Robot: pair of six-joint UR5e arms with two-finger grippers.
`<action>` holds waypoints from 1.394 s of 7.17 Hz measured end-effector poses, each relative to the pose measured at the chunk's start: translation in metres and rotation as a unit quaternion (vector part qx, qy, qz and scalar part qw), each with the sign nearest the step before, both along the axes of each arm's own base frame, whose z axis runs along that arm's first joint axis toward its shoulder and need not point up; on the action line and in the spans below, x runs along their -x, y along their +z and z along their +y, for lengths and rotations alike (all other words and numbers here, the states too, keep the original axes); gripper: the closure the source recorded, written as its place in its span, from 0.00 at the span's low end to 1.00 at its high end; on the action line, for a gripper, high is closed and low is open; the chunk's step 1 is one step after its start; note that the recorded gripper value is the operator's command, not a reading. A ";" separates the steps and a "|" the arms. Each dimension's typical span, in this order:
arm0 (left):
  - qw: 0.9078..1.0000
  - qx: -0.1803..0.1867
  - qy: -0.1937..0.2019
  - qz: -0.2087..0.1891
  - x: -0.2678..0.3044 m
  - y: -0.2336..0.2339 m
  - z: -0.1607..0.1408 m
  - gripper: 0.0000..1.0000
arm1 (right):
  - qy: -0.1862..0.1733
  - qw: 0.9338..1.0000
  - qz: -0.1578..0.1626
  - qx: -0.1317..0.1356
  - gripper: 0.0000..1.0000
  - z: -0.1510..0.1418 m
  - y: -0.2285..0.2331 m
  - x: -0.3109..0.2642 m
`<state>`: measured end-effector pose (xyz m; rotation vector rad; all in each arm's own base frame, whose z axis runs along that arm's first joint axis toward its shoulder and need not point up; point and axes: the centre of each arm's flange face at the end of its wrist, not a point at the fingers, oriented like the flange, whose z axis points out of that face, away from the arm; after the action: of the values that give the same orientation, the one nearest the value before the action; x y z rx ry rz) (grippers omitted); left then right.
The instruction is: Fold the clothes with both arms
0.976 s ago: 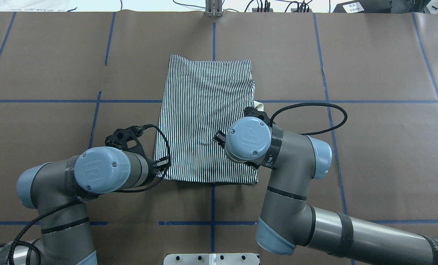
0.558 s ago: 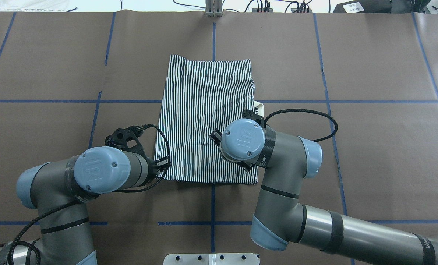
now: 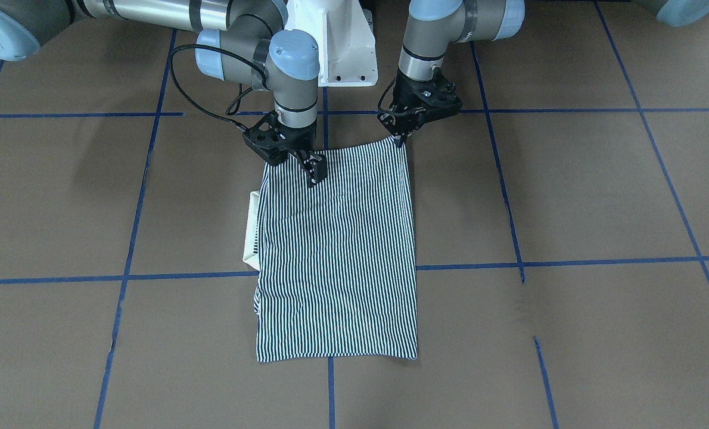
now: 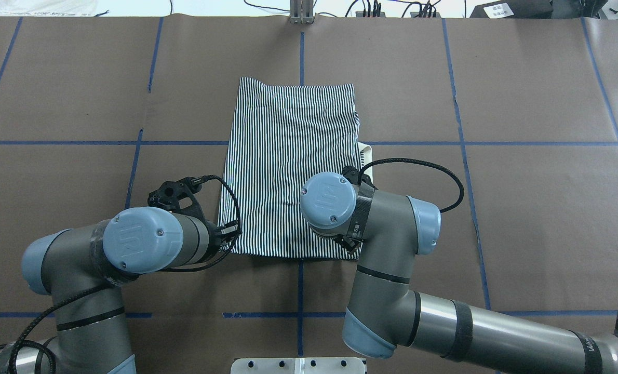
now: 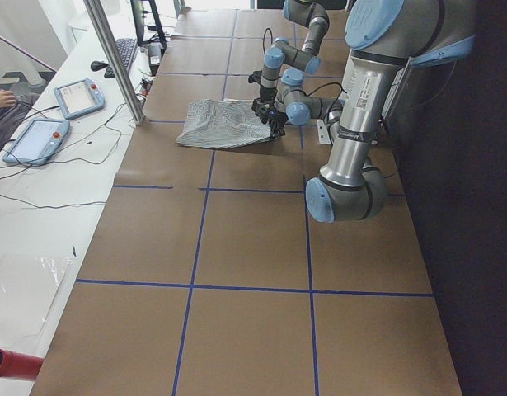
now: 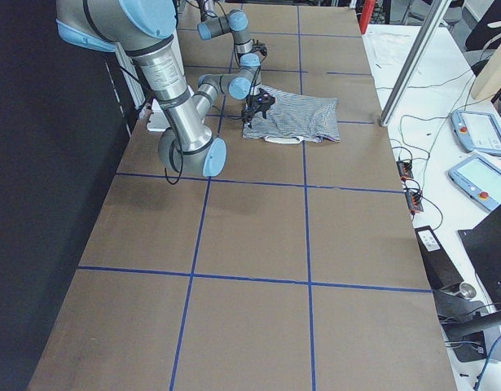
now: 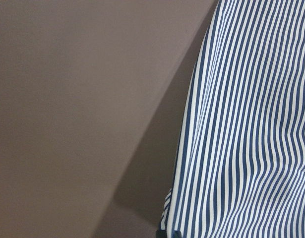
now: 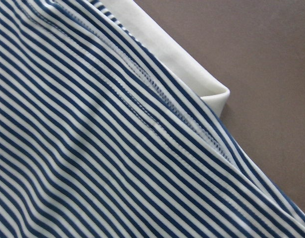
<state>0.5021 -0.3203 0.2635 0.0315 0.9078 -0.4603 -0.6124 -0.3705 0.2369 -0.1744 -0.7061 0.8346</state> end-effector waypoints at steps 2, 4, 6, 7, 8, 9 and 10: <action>1.000 0.000 -0.001 0.000 0.000 0.000 -0.001 1.00 | -0.001 1.000 0.004 0.003 0.00 0.000 0.002 0.001; 1.000 0.000 -0.002 0.000 0.001 0.000 -0.001 1.00 | -0.002 1.000 0.005 0.004 0.00 0.000 0.004 0.002; 1.000 0.000 -0.003 0.001 0.001 -0.001 -0.002 1.00 | -0.002 1.000 0.007 0.005 0.00 0.000 0.006 0.002; 1.000 0.000 -0.003 0.001 0.001 -0.001 -0.002 1.00 | -0.002 1.000 0.008 0.005 0.00 0.000 0.007 0.002; 1.000 0.000 -0.003 0.001 0.001 -0.001 -0.002 1.00 | -0.003 1.000 0.010 0.006 0.00 0.000 0.008 0.002; 1.000 0.000 -0.003 0.002 0.001 -0.002 -0.002 1.00 | -0.003 1.000 0.011 0.006 0.00 0.000 0.010 0.002; 1.000 -0.001 -0.003 0.002 0.001 -0.002 -0.002 1.00 | -0.003 1.000 0.012 0.007 0.02 0.000 0.012 0.002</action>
<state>0.5009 -0.3220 0.2613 0.0341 0.9121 -0.4650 -0.6141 -0.3704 0.2485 -0.1780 -0.6770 0.8342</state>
